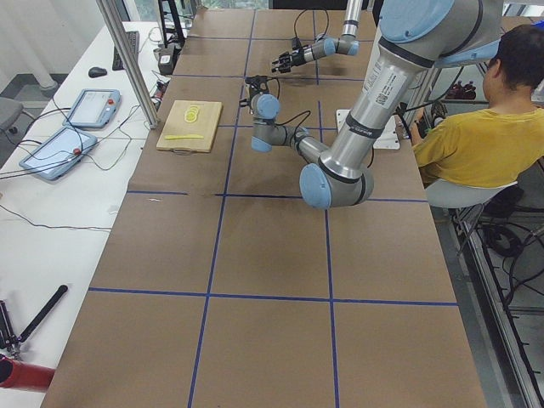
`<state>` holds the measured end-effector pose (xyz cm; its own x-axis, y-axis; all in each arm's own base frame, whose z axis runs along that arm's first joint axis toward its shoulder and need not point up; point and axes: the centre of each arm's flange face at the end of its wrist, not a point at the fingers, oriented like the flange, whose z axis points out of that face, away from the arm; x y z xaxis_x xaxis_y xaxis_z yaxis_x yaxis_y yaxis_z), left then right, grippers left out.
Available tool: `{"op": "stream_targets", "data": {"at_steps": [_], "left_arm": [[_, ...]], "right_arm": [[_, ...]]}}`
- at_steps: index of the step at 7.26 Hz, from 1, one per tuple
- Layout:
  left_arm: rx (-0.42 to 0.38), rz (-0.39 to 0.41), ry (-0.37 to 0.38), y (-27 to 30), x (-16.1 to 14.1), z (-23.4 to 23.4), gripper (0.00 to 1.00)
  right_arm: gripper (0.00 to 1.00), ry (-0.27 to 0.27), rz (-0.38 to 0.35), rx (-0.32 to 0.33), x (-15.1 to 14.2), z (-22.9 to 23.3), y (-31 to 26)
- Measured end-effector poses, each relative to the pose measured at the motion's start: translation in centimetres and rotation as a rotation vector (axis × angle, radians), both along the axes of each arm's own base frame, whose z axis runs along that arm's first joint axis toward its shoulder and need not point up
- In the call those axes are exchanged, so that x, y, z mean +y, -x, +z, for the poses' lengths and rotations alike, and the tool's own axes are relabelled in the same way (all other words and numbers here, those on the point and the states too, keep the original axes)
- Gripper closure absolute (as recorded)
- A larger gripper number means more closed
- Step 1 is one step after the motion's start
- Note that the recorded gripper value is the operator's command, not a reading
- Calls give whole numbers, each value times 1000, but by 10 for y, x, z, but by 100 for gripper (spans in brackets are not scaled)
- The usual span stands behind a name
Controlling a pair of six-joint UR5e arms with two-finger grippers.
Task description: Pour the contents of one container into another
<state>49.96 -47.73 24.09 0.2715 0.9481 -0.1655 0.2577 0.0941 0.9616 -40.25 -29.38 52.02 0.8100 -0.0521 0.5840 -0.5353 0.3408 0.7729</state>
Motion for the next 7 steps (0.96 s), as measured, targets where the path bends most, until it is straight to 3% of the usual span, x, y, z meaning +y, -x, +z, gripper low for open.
{"op": "stream_targets", "data": {"at_steps": [1,3,6,7], "left_arm": [[0,0,0,0,0,0,100],[-1,0,0,0,0,1,100],[-2,3,1,-1,2,2,100],[-2,4,1,-2,2,2,100]], "right_arm": [[100,-15,-2,47,-10,-7,-4],[100,-5,-48,125,-62,-32,-14],[100,-14,-78,132,-143,-99,-20],[100,5,-107,147,-174,-127,-22]]}}
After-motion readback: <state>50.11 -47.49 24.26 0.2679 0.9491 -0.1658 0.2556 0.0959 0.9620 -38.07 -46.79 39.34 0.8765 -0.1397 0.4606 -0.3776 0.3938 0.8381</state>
